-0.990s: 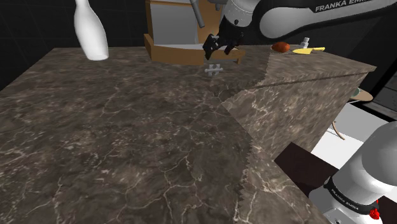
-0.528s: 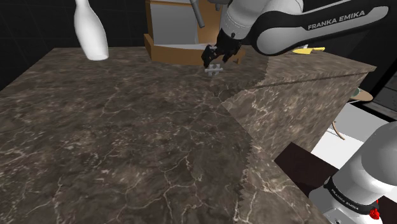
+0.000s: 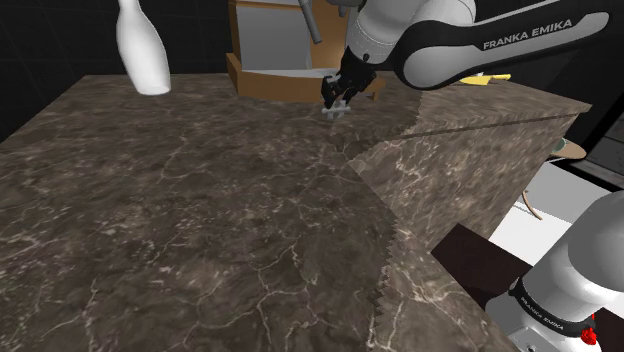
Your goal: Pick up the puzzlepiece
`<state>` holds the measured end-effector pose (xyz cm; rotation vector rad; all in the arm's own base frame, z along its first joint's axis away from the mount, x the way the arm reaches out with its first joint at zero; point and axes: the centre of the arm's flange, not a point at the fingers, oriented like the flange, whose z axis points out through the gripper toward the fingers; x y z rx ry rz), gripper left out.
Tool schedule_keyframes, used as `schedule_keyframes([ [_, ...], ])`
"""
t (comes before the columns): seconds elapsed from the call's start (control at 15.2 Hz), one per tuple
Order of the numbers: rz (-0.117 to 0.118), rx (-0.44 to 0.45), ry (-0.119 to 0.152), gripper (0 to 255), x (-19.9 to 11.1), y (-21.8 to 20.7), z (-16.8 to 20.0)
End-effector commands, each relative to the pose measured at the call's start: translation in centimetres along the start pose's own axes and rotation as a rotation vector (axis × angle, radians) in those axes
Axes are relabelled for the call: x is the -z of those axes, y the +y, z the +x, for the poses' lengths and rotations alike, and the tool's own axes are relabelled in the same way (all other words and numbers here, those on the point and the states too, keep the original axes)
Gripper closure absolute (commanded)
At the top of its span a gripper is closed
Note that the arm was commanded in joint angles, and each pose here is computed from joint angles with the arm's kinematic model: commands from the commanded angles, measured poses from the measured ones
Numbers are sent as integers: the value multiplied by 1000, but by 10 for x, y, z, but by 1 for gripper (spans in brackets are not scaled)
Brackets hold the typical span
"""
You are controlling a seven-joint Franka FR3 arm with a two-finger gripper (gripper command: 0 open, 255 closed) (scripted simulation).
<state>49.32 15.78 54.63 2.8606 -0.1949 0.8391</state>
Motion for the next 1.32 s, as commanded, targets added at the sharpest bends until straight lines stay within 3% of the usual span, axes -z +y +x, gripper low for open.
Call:
schedule_keyframes([
  [0.0, -1, 0, -2, 255, -1, 0, 0],
  [1.25, -1, 0, -2, 255, 66, 8, 44],
])
